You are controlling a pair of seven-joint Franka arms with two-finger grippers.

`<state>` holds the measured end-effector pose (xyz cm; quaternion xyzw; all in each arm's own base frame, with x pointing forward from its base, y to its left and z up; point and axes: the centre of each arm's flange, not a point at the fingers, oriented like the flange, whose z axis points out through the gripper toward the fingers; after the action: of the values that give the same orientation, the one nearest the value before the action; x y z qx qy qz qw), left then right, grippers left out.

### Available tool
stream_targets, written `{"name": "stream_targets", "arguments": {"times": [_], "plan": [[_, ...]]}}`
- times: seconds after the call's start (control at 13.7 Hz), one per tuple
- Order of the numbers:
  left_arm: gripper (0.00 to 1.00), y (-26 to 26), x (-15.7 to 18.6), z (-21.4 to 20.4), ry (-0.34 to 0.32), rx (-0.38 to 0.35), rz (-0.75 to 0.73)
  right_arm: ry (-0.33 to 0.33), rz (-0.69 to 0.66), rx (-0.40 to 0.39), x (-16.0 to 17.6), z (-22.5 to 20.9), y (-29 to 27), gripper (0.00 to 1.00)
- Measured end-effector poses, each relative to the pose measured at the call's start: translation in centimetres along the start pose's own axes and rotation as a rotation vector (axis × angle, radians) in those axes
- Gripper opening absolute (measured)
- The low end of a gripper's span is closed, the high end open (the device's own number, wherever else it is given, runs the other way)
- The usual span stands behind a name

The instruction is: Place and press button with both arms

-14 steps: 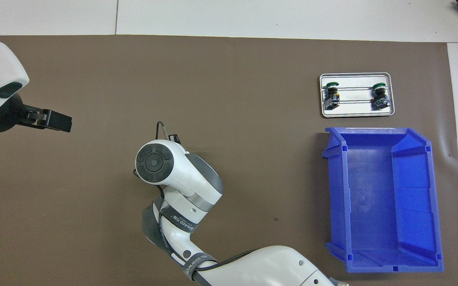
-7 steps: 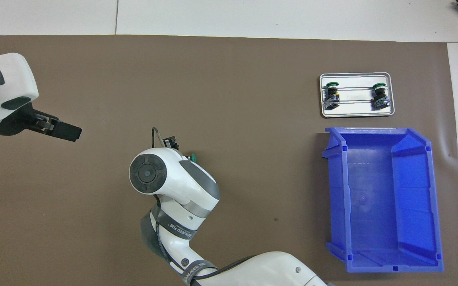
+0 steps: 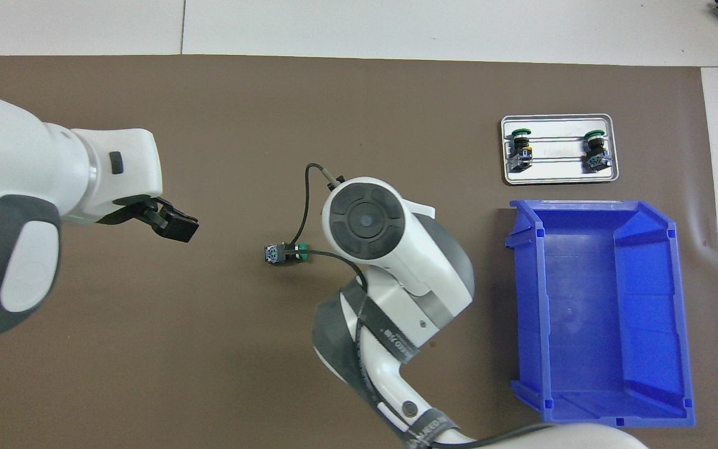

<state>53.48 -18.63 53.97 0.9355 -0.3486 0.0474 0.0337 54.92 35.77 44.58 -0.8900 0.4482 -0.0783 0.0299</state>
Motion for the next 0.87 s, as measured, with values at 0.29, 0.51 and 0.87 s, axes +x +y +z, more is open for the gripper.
{"name": "stream_targets", "arguments": {"times": [0.29, 0.51, 0.87], "plan": [[1.00, 3.7, 1.1, 7.9, 0.017, 0.002, 0.233, 0.021, -0.179, -0.003, 11.2, -2.9, 3.6, 1.00], [0.99, 5.1, 1.4, 11.3, 0.019, 0.001, 0.423, 0.041, -0.282, -0.010, 19.6, -4.6, 6.9, 1.00], [0.60, 7.8, 1.8, 12.4, 0.034, 0.007, 0.584, 0.038, -0.440, -0.049, 27.3, -8.4, 12.6, 1.00]]}}
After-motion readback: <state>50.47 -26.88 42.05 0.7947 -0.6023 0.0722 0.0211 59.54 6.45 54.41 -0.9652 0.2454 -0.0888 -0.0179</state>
